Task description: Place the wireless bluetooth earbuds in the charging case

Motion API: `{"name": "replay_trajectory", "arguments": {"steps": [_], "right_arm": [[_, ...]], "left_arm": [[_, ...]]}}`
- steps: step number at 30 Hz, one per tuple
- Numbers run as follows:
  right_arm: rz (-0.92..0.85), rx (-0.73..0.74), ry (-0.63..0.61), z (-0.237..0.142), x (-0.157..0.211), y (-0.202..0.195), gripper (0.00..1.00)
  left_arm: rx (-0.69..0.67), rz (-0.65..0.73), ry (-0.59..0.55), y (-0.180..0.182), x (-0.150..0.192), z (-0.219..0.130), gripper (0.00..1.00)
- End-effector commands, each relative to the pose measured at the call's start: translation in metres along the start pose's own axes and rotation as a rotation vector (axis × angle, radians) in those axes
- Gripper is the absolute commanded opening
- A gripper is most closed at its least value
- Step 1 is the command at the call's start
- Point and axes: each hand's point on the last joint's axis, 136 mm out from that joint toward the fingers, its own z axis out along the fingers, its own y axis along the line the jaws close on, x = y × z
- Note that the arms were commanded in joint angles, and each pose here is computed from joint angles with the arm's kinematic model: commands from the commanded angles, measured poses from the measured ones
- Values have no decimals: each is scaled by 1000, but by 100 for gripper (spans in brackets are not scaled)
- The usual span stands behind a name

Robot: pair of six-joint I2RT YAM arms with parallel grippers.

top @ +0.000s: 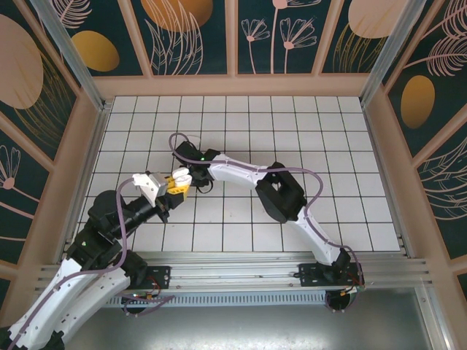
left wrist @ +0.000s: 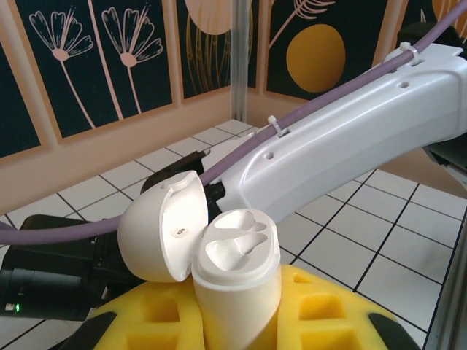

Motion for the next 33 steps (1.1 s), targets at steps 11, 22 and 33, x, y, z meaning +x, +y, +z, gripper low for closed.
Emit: {"name": "replay_trajectory", "arguments": {"steps": [11, 22, 33], "right_arm": [[-19, 84, -5, 4, 5, -16, 20], [-47, 137, -46, -47, 0, -62, 12], [-62, 167, -15, -112, 16, -178, 12]], "left_arm": [[20, 3, -45, -5, -9, -3, 0], [41, -19, -73, -7, -12, 0, 0], [130, -71, -89, -14, -8, 26, 0]]}}
